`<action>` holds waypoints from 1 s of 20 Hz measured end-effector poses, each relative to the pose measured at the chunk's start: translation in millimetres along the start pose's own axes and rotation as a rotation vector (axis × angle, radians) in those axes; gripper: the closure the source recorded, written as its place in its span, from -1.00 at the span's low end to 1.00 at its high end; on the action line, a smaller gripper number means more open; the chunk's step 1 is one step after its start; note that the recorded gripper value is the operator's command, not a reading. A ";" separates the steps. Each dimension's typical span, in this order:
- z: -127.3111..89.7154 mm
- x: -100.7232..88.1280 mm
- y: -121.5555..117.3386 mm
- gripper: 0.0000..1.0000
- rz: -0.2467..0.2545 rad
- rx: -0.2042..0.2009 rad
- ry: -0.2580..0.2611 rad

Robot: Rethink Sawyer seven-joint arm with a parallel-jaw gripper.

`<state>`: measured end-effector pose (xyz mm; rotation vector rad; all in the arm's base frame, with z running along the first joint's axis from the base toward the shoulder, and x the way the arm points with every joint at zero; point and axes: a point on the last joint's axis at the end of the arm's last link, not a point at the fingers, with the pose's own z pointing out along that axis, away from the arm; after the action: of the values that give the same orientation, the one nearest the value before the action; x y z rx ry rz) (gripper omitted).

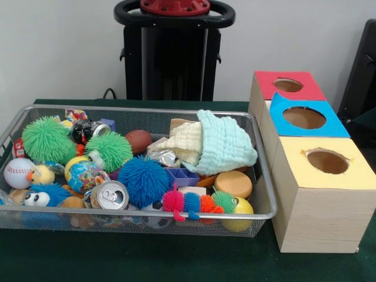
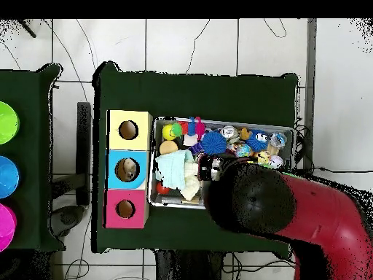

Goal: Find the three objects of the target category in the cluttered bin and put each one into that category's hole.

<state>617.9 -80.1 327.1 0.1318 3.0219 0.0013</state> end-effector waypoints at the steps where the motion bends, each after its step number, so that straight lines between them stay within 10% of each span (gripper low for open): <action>1: 9.8 -1.4 -19.5 -1.00 0.031 0.000 -0.007; 9: 75.9 12.7 -100.7 -1.00 0.156 -0.025 0.050; 20: 151.8 37.5 -142.8 -1.00 0.178 -0.071 0.157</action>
<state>586.1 -219.7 171.1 0.4124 3.1491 0.1403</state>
